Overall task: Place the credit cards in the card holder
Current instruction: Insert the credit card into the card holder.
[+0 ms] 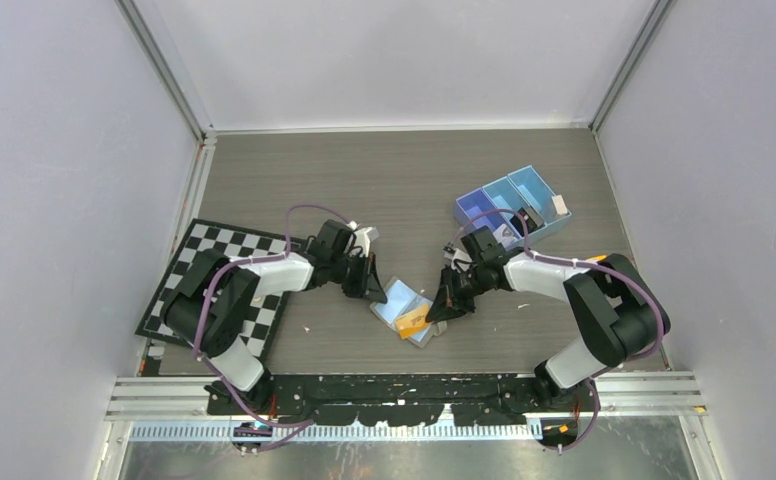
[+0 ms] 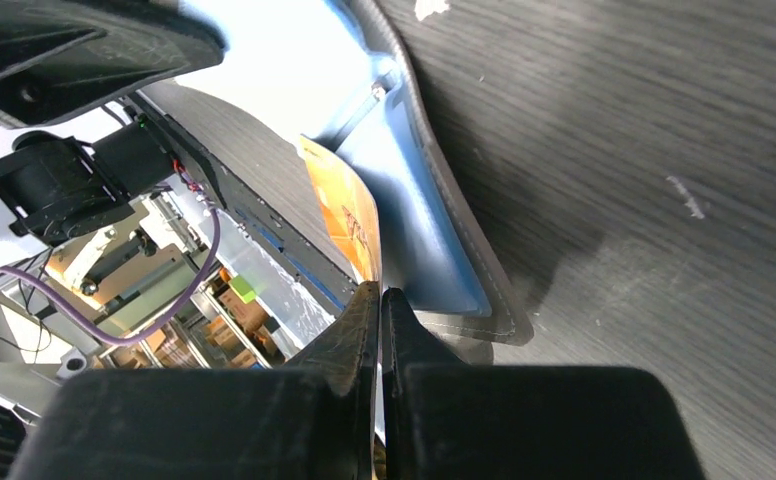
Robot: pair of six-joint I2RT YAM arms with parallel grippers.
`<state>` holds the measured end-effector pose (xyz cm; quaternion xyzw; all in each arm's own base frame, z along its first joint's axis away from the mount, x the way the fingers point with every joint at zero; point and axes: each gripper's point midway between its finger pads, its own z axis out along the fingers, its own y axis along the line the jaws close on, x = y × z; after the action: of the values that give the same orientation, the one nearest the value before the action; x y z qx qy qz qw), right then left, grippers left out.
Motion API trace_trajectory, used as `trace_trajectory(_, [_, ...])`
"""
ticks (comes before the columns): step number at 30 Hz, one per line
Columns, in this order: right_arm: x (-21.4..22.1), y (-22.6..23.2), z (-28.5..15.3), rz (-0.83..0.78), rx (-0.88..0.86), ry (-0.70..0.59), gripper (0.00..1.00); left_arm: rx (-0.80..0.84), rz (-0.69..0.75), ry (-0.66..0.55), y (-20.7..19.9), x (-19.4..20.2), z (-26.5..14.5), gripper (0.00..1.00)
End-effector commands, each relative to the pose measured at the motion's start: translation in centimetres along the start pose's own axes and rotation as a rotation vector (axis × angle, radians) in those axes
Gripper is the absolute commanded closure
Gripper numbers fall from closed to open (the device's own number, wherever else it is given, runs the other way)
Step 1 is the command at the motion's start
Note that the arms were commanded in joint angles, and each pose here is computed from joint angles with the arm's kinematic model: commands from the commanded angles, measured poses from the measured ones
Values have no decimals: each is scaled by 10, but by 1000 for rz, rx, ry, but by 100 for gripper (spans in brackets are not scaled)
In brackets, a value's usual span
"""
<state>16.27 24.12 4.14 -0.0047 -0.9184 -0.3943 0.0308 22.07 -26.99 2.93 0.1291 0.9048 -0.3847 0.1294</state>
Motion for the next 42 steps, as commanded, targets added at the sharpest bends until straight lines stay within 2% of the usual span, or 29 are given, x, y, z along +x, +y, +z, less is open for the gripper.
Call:
trace_trajectory(1, [-9, -12, 7, 7, 55, -35, 99, 21, 31, 6, -3, -6, 0, 100])
trace_trajectory(8, [-11, -28, 8, 9, 142, -32, 100, 24, 31, 13, -4, -5, 0, 100])
trace_trajectory(26, [-25, -25, 14, -4, 144, -20, 99, 64, 50, 25, -9, -3, -1, 100])
trace_trajectory(35, [-13, -34, -2, -9, 234, 7, 99, 37, 60, 9, -6, -4, -3, 100])
trace_trajectory(42, [-18, -29, -8, -10, 236, -20, 99, 40, 63, 14, -7, -4, -3, 100])
